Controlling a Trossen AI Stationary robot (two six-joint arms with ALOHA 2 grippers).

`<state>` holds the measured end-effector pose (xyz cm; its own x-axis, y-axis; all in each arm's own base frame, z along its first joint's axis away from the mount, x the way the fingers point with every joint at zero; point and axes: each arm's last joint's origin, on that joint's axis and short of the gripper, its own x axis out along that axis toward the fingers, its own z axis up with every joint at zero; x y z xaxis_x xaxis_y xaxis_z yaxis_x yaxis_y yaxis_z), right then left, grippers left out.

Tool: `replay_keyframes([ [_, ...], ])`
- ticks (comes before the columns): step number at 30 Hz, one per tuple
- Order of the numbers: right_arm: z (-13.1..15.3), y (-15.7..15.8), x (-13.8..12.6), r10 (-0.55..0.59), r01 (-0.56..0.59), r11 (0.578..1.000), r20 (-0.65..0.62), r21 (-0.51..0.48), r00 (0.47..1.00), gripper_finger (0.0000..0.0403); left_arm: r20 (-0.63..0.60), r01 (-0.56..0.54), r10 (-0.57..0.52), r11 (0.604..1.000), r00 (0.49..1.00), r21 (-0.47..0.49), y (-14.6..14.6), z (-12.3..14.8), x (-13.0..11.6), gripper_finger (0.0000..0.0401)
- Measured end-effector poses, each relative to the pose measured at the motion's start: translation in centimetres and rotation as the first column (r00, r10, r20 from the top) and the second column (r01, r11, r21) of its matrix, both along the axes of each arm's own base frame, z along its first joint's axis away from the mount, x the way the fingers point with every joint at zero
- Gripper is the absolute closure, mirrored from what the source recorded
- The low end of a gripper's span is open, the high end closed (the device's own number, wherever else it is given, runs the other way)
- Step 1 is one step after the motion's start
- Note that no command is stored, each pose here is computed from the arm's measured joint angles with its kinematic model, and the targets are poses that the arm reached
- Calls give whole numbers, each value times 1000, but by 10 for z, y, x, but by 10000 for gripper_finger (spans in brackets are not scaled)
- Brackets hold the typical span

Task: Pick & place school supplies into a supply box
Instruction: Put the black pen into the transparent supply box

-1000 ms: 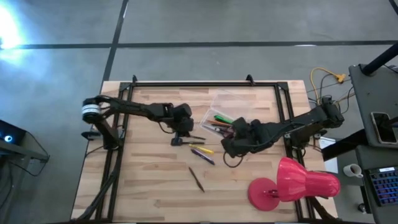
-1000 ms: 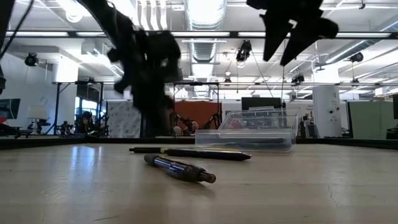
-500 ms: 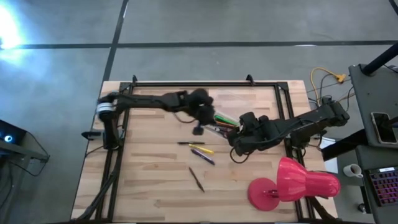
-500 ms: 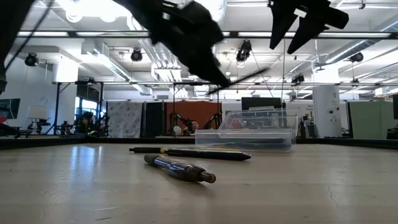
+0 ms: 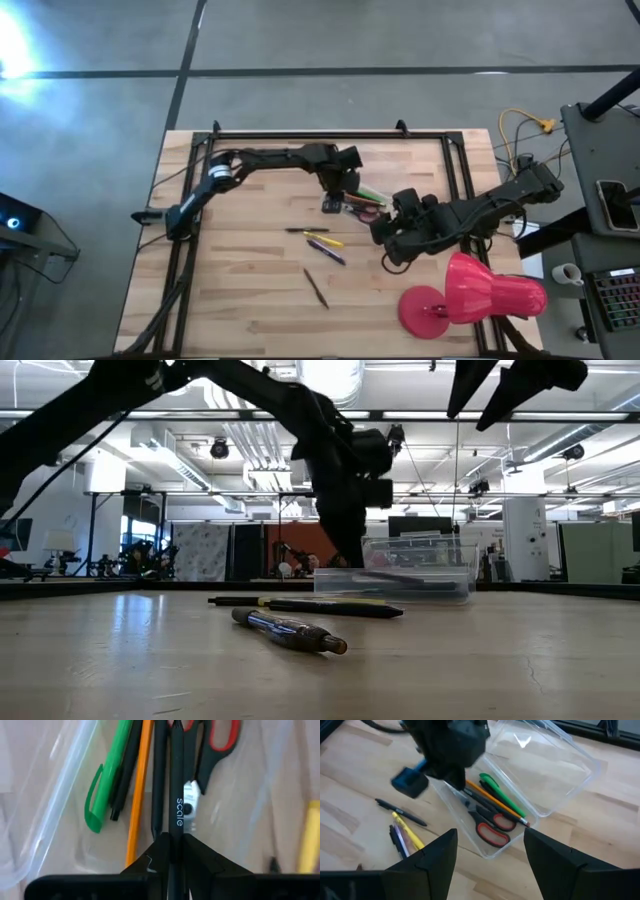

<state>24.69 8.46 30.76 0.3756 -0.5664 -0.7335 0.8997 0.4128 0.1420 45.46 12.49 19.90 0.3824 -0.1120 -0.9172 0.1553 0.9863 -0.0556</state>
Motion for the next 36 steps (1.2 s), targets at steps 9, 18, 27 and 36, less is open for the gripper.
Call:
replay_keyframes([
  [9,-3,-4,1,50,-52,998,-63,-37,997,184,198,-97,98,995,975,-12,-1,53,-6,348],
  [18,-3,-10,3,69,-74,996,-93,-57,993,184,101,-182,189,980,977,-75,-4,3,-15,263],
  [27,-4,-11,3,77,-85,994,-109,-64,991,184,255,-6,-3,999,967,34,-37,79,-87,253],
  [36,-6,-19,5,60,-70,995,-123,-76,991,184,232,9,-11,1000,973,11,-71,13,-172,253],
])
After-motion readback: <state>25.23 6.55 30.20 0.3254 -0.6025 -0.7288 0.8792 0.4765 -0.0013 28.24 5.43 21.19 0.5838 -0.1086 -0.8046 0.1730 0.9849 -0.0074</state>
